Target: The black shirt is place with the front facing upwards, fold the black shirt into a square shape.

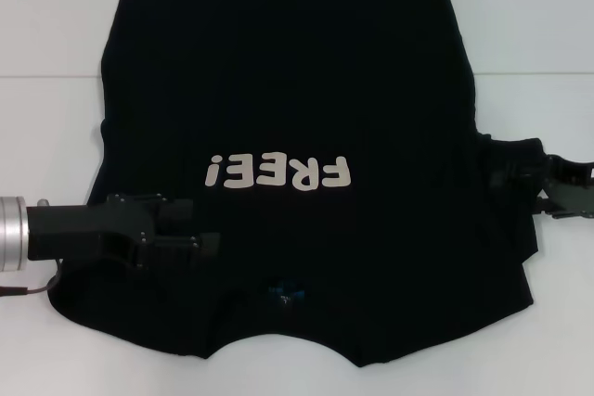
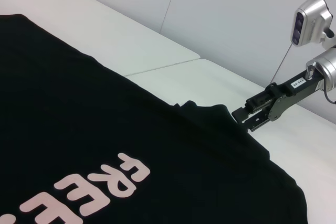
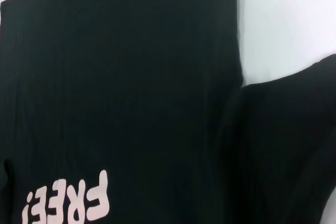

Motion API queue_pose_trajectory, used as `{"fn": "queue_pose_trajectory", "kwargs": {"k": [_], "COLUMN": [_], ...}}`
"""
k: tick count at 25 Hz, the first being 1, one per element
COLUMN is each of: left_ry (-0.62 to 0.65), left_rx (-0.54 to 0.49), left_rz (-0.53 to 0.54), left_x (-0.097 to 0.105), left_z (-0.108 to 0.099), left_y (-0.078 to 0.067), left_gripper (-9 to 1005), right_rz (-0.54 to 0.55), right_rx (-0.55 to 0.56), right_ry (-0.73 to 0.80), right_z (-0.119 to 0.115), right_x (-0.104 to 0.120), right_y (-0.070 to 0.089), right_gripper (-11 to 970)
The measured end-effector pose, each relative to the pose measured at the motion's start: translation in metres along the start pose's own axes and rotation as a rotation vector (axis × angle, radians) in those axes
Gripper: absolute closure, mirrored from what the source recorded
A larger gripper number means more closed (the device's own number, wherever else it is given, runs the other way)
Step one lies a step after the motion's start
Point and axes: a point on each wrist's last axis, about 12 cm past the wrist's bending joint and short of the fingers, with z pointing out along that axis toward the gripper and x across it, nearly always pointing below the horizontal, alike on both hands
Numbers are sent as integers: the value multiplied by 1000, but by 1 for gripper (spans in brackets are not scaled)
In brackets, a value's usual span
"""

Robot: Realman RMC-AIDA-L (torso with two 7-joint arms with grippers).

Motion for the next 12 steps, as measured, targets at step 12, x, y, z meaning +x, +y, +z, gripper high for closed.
{"fn": "queue_pose_trajectory", "kwargs": {"k": [12], "left_ry": [0], "left_rx": [-1], "left_rz": [0], "left_x": [0], "left_z": [-1], "left_y": [0], "left_gripper": [169], "right_rz": [16], "right_rx": [66], "right_ry": [18], "right_z": [-4], "right_x": [5], "right_y": [-15], "right_gripper": [174]}}
